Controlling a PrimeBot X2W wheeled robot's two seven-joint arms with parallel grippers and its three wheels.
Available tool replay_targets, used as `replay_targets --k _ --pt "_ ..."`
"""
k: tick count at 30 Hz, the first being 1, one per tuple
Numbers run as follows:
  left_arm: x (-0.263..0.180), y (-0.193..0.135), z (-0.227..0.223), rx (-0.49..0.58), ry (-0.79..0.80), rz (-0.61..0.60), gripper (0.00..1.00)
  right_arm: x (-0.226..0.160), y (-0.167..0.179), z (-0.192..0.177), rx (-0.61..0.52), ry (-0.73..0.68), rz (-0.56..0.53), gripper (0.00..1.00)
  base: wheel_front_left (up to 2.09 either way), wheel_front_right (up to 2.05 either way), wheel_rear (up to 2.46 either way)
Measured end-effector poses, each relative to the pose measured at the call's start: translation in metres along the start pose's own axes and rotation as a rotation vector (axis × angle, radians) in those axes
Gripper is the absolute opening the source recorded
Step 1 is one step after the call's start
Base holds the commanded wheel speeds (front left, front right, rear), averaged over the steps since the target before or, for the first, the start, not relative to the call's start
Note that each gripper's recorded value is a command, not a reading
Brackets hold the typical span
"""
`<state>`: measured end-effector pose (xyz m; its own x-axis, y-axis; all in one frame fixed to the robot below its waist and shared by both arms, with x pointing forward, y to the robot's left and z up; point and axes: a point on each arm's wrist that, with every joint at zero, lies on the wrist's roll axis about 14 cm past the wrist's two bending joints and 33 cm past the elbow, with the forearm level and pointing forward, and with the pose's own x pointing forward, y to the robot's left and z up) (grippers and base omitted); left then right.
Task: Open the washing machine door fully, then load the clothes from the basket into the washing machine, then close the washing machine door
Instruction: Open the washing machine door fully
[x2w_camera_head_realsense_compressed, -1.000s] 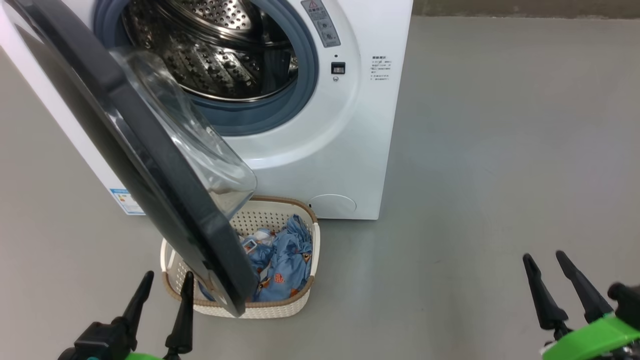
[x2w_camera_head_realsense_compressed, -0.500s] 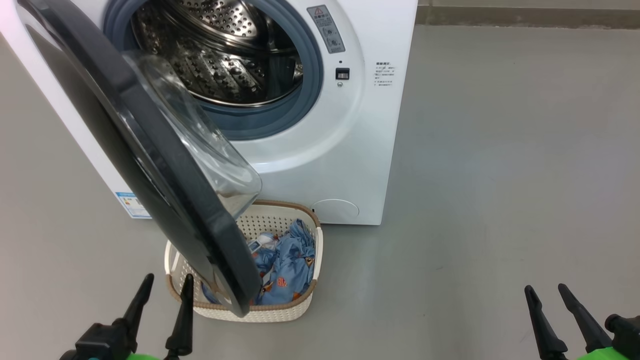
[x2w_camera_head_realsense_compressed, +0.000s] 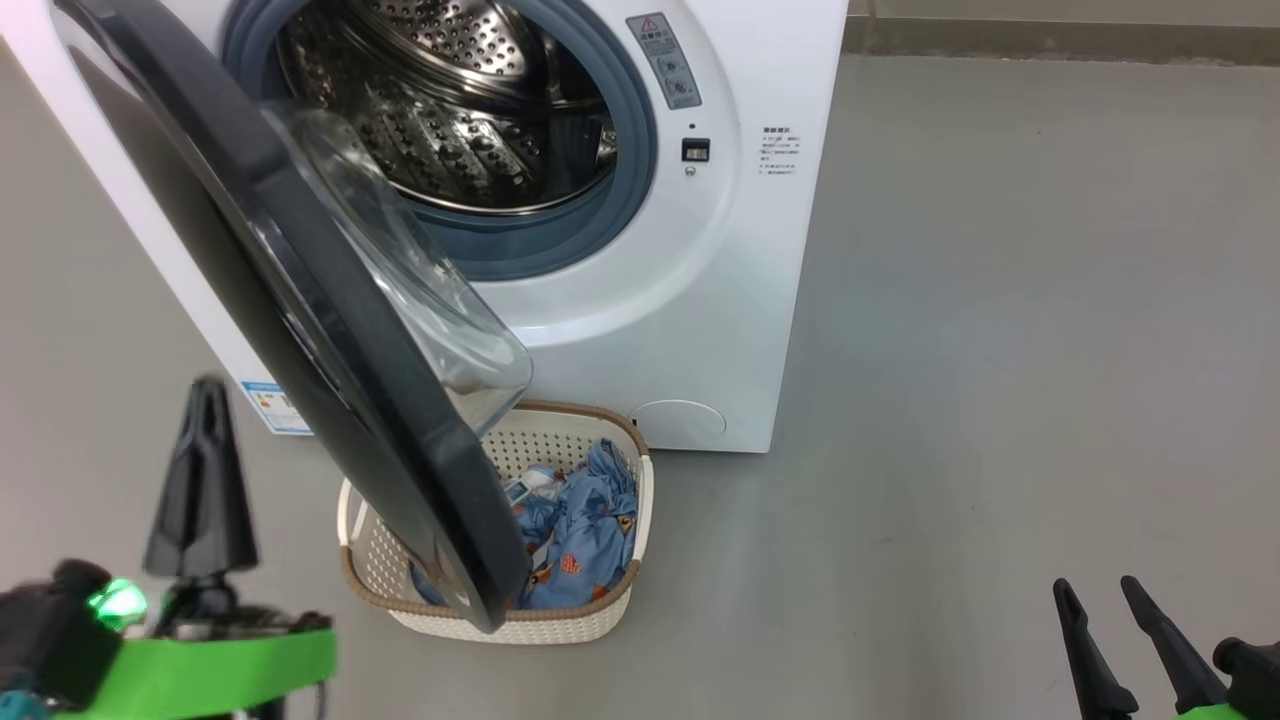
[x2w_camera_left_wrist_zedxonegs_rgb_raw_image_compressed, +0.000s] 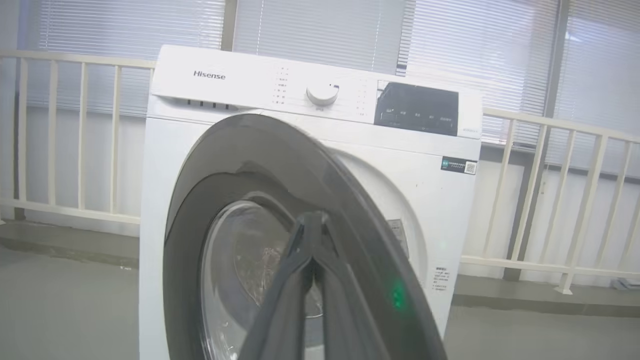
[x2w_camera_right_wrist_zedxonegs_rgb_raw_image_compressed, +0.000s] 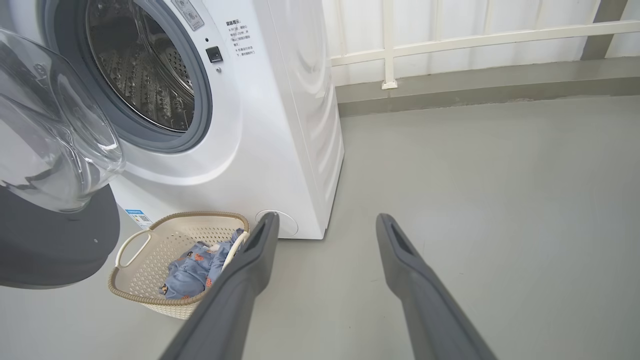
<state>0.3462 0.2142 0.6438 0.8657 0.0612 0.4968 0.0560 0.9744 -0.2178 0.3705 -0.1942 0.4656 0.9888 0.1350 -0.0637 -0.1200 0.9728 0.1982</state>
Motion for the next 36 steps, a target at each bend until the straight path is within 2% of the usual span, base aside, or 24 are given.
replay_targets --k 4,7,10,15,21,25,30,36 --pt "0.006 -0.045 0.019 -0.059 -0.068 -0.122 0.00 0.001 0.001 0.001 0.001 -0.005 0.003 1.00 0.00 0.00 0.00" --pt "0.005 -0.080 0.019 -0.113 -0.057 -0.216 0.00 0.001 0.002 0.000 0.004 -0.002 0.003 1.00 0.00 0.00 0.00" --pt "0.000 -0.108 0.003 -0.172 0.010 -0.283 0.00 0.000 0.003 -0.001 0.002 0.002 0.004 1.00 0.00 0.00 0.00" --pt "-0.014 -0.129 -0.039 -0.244 0.162 -0.312 0.00 0.000 0.004 -0.006 0.006 0.015 0.007 1.00 0.00 0.00 0.00" --pt "-0.037 -0.121 -0.106 -0.276 0.375 -0.242 0.00 0.000 0.001 -0.009 0.010 0.022 -0.003 1.00 0.00 0.00 0.00" --pt "-0.047 -0.111 -0.134 -0.271 0.460 -0.199 0.00 0.000 0.001 -0.010 0.011 0.025 -0.005 1.00 0.00 0.00 0.00" --pt "-0.048 -0.099 -0.150 -0.263 0.503 -0.163 0.00 0.002 0.002 -0.011 0.012 0.028 -0.002 1.00 0.00 0.00 0.00" --pt "-0.040 -0.089 -0.149 -0.274 0.487 -0.120 0.00 0.005 0.005 -0.013 0.013 0.034 0.008 1.00 0.00 0.00 0.00"
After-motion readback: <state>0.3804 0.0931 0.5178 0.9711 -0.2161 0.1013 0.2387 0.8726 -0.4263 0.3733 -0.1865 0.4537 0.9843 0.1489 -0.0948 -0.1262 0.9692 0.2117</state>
